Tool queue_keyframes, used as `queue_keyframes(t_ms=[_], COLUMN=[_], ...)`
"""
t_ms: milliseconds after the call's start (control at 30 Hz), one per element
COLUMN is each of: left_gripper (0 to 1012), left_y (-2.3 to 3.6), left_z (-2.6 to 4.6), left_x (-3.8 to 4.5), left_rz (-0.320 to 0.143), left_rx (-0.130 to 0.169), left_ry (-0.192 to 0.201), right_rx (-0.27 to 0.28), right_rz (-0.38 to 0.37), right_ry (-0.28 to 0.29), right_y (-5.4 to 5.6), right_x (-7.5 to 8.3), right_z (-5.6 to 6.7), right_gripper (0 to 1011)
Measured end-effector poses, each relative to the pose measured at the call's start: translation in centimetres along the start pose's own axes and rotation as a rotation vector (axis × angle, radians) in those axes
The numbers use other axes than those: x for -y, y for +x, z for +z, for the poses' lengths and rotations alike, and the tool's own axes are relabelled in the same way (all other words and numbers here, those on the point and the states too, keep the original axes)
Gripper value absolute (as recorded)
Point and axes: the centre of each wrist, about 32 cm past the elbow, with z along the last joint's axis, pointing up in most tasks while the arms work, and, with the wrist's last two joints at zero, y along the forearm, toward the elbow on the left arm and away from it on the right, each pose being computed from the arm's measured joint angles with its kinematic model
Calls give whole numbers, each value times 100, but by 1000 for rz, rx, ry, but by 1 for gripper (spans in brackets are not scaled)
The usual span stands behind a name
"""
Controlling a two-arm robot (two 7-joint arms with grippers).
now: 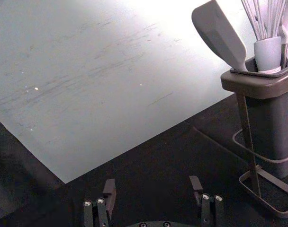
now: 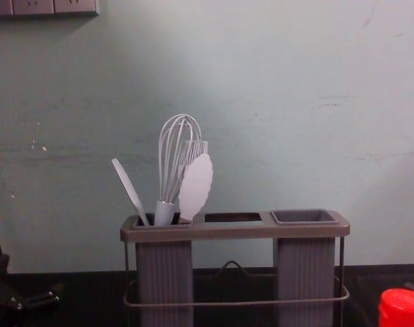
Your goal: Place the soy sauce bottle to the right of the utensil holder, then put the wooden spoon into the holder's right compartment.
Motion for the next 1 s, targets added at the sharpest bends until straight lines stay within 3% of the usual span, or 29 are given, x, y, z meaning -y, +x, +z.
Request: queue_keyframes(t_ms=[533, 1000], left_gripper=[1011, 1011], left_y=[0, 0], left_z=[0, 0], left_x=[0, 0], left_rz=[0, 0], left_rx=[0, 0], left_ry=[0, 0], right_rx=[2, -8], right_rz=[0, 71], right_ry=[1, 39], right_y=[1, -59], right_x=[26, 344], right_z=[-14, 22], right_gripper=[1004, 1004])
